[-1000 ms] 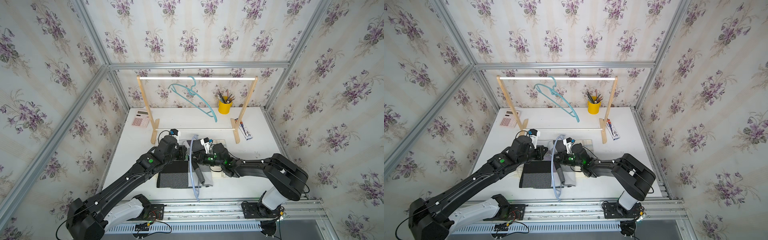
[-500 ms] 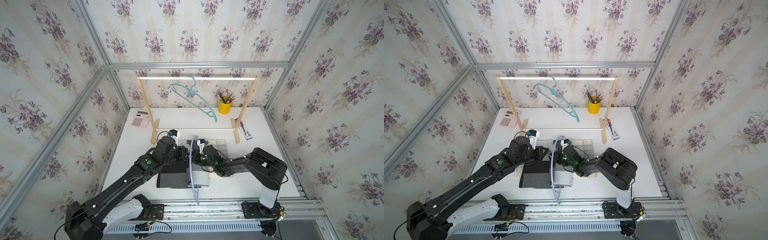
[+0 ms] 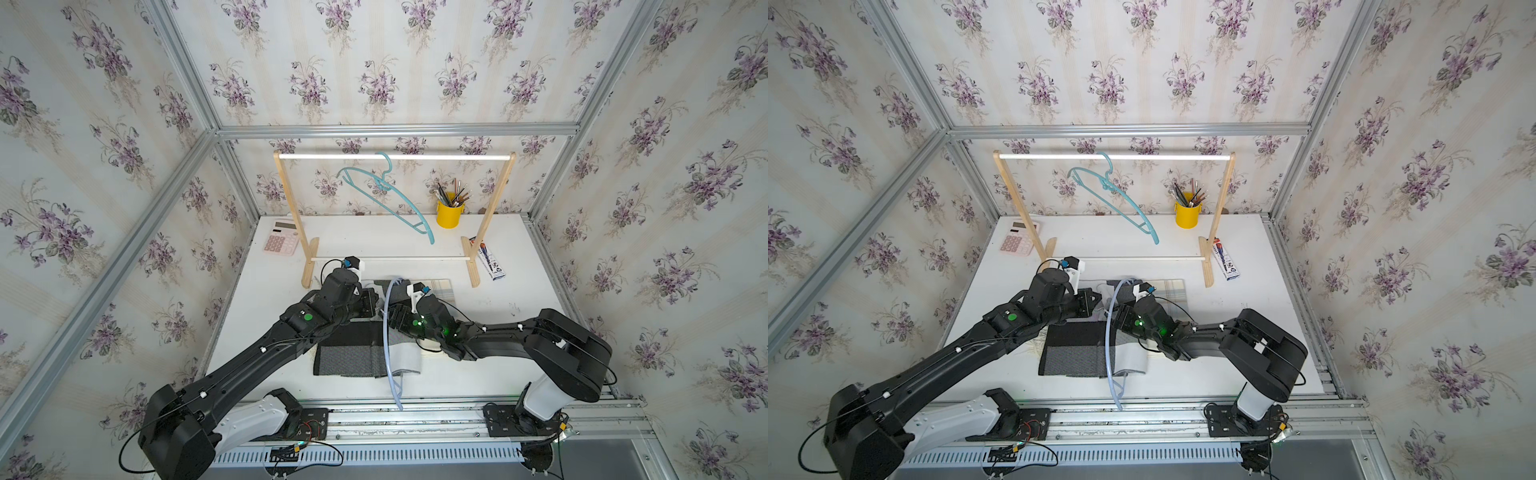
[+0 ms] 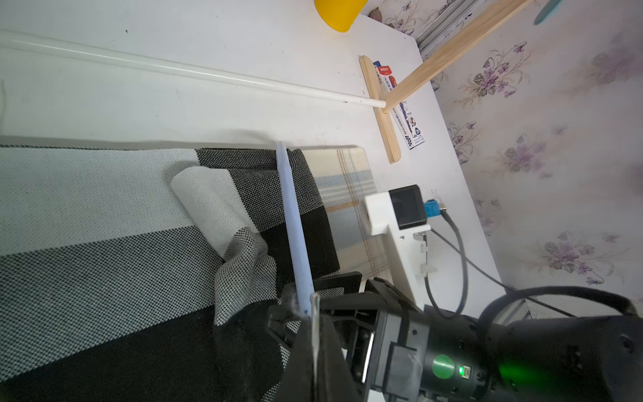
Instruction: Hang the scarf on the hanger
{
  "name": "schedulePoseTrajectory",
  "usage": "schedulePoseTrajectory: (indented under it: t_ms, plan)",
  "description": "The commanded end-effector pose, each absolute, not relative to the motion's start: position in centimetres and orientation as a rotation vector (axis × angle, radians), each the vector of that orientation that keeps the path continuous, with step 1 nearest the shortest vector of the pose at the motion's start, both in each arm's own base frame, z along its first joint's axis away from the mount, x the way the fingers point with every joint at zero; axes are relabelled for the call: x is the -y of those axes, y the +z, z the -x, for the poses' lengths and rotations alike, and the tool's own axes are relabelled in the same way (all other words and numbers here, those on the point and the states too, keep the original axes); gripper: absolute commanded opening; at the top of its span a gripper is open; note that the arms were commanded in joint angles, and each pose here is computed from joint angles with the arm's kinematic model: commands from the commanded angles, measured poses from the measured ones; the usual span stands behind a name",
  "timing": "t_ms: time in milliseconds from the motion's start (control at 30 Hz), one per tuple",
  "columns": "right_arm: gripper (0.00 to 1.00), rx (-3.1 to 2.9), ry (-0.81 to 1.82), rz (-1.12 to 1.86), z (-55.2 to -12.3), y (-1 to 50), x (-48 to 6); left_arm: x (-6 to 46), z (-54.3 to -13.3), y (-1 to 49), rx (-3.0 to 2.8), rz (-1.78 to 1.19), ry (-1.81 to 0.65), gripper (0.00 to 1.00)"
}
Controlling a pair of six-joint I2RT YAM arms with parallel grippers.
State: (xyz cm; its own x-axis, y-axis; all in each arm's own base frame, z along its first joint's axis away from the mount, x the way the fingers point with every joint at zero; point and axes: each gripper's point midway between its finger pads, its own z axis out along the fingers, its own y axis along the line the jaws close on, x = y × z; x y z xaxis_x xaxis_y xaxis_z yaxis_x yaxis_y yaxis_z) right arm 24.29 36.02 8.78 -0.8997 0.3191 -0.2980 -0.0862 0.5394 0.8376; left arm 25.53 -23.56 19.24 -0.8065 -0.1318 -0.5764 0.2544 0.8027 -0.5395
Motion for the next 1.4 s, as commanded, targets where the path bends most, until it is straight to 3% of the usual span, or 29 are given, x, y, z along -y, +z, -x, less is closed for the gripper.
schedulePoseTrajectory:
  t_ms: [0,400,800,1100,1367]
  plan:
    - [0.63,-2.377,1.280,-0.177,-24.3,8.3,-35.3,23.0,-25.8,19.5,-2.352,-0.070,-0.797,0.00]
    - [0.62,-2.371,1.162,-0.148,-23.5,10.0,-31.8,22.0,-26.2,20.0,-2.365,-0.062,-0.706,0.00]
    - [0.63,-2.330,0.706,-0.054,-20.6,12.0,-21.2,26.6,-27.6,19.7,-2.446,-0.128,-0.351,0.00]
    - [0.62,-2.187,0.689,0.185,-16.0,13.9,-22.4,31.0,-29.1,17.8,-2.488,-0.064,-0.132,0.00]
    - [0.62,-2.015,0.539,0.227,-16.9,15.3,-24.8,32.1,-29.2,16.8,-2.569,0.003,0.012,0.00]
